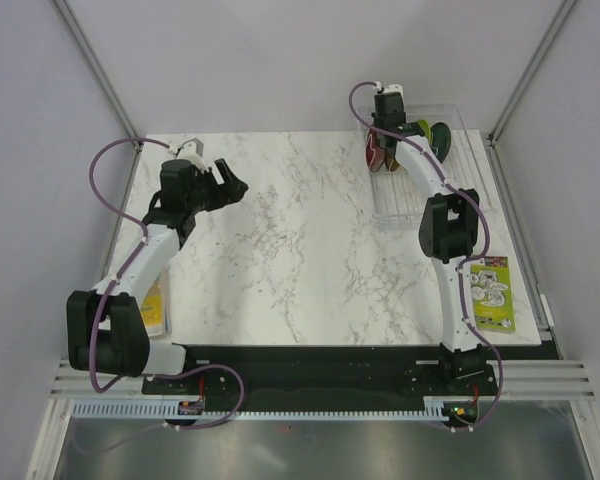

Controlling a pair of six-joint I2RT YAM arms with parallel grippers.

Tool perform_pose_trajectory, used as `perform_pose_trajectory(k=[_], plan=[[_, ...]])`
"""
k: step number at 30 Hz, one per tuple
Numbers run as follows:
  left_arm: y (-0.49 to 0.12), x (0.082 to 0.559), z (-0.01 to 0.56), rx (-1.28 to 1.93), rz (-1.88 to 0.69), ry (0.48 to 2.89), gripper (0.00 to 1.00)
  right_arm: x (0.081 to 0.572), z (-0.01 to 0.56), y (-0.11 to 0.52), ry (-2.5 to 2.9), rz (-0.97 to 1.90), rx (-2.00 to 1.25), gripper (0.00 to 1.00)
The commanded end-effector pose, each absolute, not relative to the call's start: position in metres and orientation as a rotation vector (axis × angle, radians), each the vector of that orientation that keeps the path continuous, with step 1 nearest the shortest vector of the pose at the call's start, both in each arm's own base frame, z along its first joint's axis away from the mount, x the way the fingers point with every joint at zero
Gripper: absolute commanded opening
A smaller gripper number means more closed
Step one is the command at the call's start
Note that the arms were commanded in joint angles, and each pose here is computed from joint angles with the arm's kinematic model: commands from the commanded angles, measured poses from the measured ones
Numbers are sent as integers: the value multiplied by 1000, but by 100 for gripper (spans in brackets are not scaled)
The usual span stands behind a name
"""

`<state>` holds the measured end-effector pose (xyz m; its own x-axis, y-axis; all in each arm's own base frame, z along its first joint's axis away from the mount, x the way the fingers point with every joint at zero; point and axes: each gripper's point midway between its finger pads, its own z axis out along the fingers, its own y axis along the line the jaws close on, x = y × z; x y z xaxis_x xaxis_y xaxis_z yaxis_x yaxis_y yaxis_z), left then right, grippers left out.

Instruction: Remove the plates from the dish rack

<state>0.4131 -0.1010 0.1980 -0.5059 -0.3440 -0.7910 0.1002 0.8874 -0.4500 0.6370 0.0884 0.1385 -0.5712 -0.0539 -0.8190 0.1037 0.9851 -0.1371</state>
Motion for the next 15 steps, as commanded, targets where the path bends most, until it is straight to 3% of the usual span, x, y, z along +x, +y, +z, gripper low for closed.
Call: perform_pose_trajectory(k=[1,9,15], plan=[[-98,414,209,-169,-509,1986,87,641,211,112,1958,-390,-33,0],[-93,404,214,-157,-441,2002,86,587,300,120,1683,-845,125,0],[-91,389,228,-155,-445,1969,89,548,349,101,1638,-830,209,0]])
